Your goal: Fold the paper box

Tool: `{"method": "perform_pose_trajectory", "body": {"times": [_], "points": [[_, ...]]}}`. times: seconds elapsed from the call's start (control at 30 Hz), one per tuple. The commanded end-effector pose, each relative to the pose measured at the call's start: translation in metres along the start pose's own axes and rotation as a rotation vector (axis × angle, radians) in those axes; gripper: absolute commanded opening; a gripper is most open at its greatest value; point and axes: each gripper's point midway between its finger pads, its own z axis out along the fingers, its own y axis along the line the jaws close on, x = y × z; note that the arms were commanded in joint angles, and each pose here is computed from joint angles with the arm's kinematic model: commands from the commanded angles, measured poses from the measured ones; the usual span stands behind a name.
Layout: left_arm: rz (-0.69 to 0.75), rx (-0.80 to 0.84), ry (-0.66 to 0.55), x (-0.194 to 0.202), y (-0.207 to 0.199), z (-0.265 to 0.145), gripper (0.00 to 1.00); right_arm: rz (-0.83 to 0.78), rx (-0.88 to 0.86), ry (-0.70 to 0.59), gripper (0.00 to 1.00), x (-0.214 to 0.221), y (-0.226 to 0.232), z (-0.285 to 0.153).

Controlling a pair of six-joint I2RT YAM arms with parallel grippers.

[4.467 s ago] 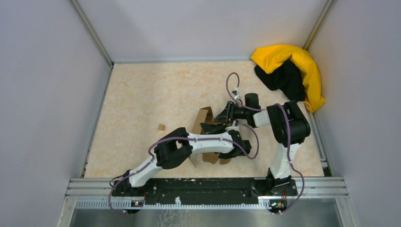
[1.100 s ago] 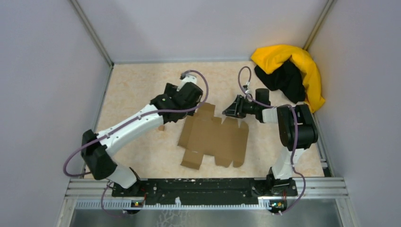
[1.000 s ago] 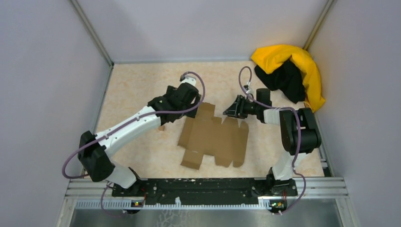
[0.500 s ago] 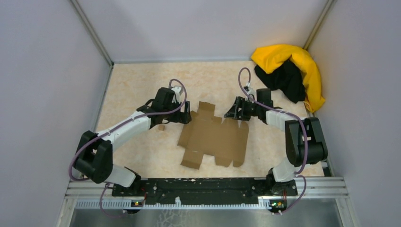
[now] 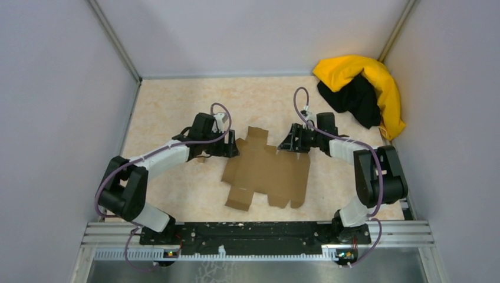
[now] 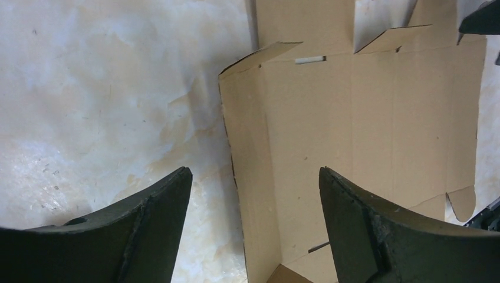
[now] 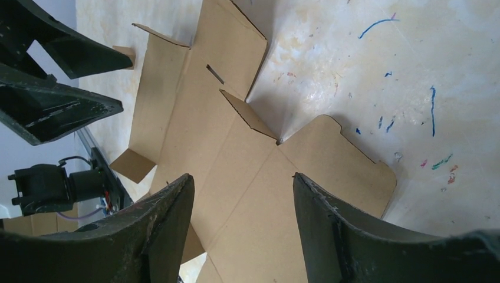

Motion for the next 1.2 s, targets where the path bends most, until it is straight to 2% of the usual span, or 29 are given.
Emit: {"method": "perform_pose_trajectory", "body": {"times": [0.0,0.27,0.57,0.83,1.07,1.13,1.17], "points": [[-0.049,0.024,0.008,0.008,0.002,0.008,0.83,-0.043,-0.024,-0.022,0.62,-0.005,0.005,0.003],[-0.120,0.050,-0.022,0.024,0.000,0.006,0.72,-0.031,-0.035,-0.020,0.61,0.000,0.002,0.006],[-0.147,0.090,-0.049,0.034,-0.006,0.010,0.53,-0.029,-0.049,-0.018,0.60,0.001,0.003,0.008],[-0.114,0.091,-0.022,0.034,-0.013,0.021,0.19,-0.028,-0.042,-0.005,0.60,0.007,-0.003,0.012],[-0.081,0.073,-0.004,0.030,-0.016,0.025,0.12,-0.022,-0.049,0.002,0.60,0.009,-0.007,0.016],[-0.073,0.066,-0.006,0.027,-0.016,0.026,0.00,-0.020,-0.044,-0.001,0.60,0.009,-0.008,0.017],[-0.066,0.052,-0.010,0.025,-0.015,0.025,0.00,-0.021,-0.047,-0.003,0.60,0.008,-0.007,0.017]]}}
